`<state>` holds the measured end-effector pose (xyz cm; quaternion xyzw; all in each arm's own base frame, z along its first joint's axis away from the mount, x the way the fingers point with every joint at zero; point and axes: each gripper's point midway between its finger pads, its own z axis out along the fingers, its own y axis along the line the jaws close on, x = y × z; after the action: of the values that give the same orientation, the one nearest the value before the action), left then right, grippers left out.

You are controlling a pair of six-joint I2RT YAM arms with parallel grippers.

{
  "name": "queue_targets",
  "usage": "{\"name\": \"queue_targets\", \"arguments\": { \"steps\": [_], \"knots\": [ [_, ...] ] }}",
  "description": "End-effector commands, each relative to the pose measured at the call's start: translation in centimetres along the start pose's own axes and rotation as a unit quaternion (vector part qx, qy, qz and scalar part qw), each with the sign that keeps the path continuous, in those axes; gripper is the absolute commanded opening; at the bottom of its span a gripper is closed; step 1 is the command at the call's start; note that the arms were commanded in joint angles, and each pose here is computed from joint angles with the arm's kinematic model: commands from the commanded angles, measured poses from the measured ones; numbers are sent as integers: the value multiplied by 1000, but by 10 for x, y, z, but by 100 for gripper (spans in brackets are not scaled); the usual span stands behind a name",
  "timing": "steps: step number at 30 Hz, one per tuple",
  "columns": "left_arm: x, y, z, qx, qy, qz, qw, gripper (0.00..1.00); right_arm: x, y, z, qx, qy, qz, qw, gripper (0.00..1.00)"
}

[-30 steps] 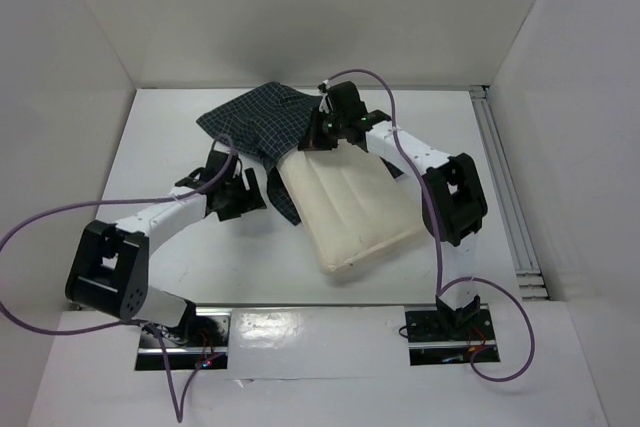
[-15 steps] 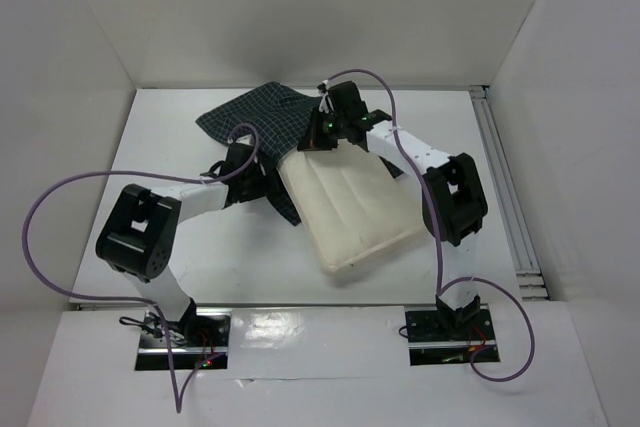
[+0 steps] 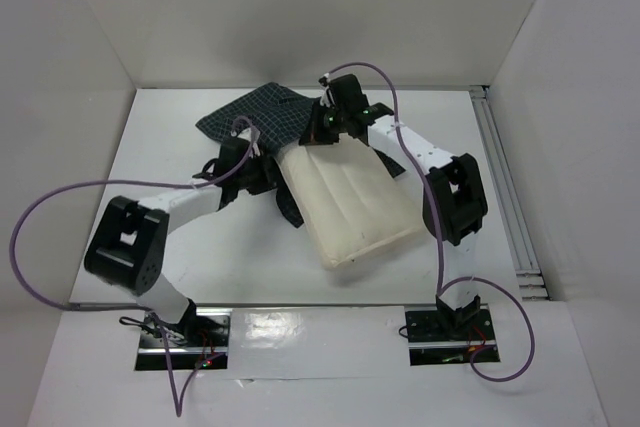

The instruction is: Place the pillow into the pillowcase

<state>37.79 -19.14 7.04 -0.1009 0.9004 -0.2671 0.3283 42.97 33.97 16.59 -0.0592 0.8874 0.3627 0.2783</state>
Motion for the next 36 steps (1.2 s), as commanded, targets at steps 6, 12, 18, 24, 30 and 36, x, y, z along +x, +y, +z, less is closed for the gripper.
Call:
{"name": "queue_targets", "arguments": {
  "steps": [6, 12, 18, 24, 30, 36],
  "knots": [
    [26, -78, -72, 235, 24, -9, 972, 0, -84, 22, -5, 15, -128, -27, 991, 0],
    [60, -70, -88, 253, 72, -8, 965, 0, -89, -2, 22, 38, -137, 2, 990, 0],
    [56, -59, -111, 189, 62, -4, 980, 0, -60, 27, 32, 0, -110, -10, 994, 0],
    [1, -37, -148, 67, -36, 8, 997, 28, -3, 59, 25, -25, -45, -36, 998, 34],
    [-26, 1, -182, -48, -100, -17, 994, 72, -5, 31, -28, 36, -49, -54, 997, 71],
    [-47, -44, -159, 7, -59, 22, 998, 64, -11, -70, -95, 158, -90, -15, 983, 76]
  ]
}}
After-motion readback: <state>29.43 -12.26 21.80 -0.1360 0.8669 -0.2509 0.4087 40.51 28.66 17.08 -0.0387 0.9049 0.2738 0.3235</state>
